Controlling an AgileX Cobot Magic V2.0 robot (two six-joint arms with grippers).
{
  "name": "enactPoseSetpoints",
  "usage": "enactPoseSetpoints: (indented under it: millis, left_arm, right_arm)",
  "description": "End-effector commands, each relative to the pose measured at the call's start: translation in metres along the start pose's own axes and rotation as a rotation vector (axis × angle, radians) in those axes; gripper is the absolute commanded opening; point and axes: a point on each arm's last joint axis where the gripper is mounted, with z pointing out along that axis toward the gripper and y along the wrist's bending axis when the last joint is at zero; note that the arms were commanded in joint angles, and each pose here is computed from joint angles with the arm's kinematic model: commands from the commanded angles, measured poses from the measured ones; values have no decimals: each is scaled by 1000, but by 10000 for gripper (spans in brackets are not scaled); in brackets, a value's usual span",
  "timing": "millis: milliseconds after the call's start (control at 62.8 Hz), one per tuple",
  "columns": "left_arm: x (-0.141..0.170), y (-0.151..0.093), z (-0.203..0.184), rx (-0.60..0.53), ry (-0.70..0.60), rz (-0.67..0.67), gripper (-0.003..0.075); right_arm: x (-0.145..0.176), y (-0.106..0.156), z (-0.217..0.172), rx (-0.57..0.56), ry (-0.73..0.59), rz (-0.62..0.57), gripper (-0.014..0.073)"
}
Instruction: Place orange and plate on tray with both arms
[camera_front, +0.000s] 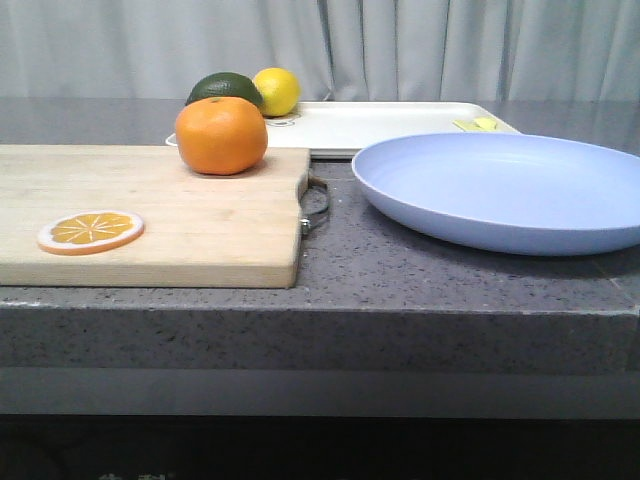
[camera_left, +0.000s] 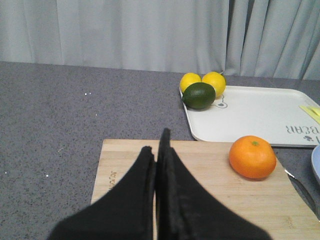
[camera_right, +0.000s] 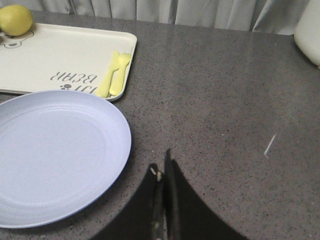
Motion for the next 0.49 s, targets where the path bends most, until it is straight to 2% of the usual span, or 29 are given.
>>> enactPoseSetpoints:
  millis: [0, 175, 255, 303, 350, 478]
  left_arm:
    - [-10, 0, 6, 5, -53, -19, -18]
    - [-6, 1, 15, 2, -14, -21, -17]
    - [-6, 1, 16, 1, -18, -22, 6]
    - [-7, 1, 16, 1, -23, -22, 48]
    - [-8, 1, 16, 0, -29, -22, 123]
    - [-9, 1, 16, 0, -40, -16, 437]
  right_arm:
    - [-14, -1, 1, 12, -67, -9, -68]
    - [-10, -1, 5, 12, -6, -9, -65]
    - [-9, -1, 5, 12, 0, -9, -21]
    - [-9, -1, 5, 12, 7, -9, 45]
    - [-8, -1, 5, 12, 13, -9, 159]
    - [-7, -1, 5, 12, 24, -9, 503]
